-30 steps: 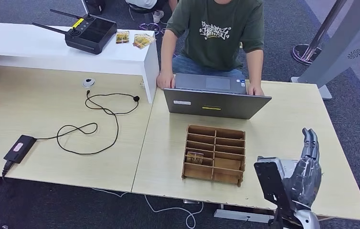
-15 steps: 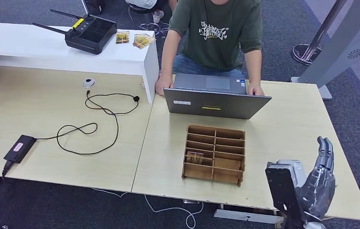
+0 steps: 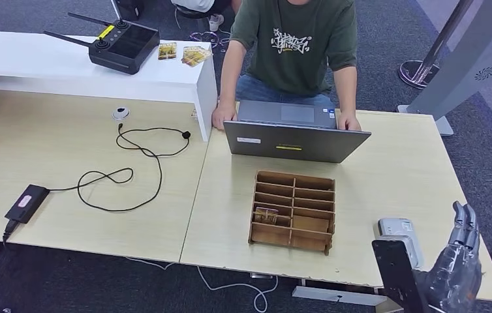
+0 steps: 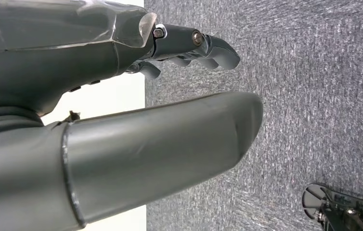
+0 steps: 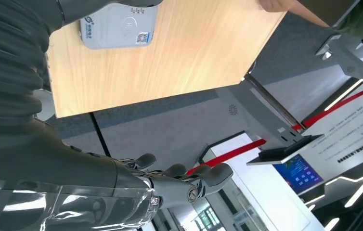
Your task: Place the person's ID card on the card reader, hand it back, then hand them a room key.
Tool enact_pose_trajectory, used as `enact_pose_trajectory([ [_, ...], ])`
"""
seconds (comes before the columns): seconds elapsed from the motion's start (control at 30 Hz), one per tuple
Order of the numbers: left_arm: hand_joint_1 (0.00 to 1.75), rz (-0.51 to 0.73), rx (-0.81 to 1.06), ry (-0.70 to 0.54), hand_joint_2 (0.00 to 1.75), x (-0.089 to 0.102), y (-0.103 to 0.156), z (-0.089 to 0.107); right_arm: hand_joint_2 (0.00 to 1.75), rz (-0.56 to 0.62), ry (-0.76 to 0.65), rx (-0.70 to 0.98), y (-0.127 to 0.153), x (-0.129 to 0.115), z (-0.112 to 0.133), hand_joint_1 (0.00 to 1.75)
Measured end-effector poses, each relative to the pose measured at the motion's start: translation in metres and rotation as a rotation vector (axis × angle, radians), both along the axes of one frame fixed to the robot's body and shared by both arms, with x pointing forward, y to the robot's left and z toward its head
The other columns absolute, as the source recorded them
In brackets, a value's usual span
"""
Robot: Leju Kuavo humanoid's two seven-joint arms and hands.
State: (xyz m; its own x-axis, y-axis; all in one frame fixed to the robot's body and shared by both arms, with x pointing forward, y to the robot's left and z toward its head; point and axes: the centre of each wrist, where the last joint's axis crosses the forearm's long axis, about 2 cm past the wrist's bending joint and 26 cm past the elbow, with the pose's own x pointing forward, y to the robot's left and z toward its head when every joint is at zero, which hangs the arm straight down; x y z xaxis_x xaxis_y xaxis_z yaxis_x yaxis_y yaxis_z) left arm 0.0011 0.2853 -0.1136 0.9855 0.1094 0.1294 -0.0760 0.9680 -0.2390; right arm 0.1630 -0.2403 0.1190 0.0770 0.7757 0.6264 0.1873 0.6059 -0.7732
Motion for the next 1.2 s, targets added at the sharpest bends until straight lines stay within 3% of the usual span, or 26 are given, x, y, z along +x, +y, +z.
enact_pose_trajectory([
  [0.13, 0.00, 0.006, 0.001, 0.000, 0.00, 0.000, -0.001, 0.000, 1.75, 0.026, 0.007, 0.024, -0.004, -0.006, -0.004, 0.00],
  [0.27, 0.00, 0.003, 0.001, -0.008, 0.00, 0.000, -0.001, 0.000, 1.75, 0.017, 0.024, -0.238, -0.001, -0.008, -0.003, 0.00],
  [0.4, 0.00, 0.002, 0.000, -0.011, 0.00, -0.001, -0.001, 0.000, 1.75, 0.015, 0.044, -0.374, 0.003, -0.008, -0.003, 0.00],
  [0.7, 0.00, 0.003, 0.001, -0.012, 0.00, -0.001, -0.001, 0.000, 1.75, 0.034, 0.065, -0.438, 0.013, -0.007, -0.007, 0.00],
  [0.93, 0.00, 0.003, 0.002, -0.013, 0.00, 0.000, 0.000, 0.000, 1.75, -0.102, 0.189, -0.543, 0.021, 0.007, -0.004, 0.00],
  [1.2, 0.00, 0.016, 0.003, -0.015, 0.00, 0.001, 0.002, 0.000, 1.75, 0.120, 0.117, -0.623, 0.034, 0.001, -0.010, 0.00],
])
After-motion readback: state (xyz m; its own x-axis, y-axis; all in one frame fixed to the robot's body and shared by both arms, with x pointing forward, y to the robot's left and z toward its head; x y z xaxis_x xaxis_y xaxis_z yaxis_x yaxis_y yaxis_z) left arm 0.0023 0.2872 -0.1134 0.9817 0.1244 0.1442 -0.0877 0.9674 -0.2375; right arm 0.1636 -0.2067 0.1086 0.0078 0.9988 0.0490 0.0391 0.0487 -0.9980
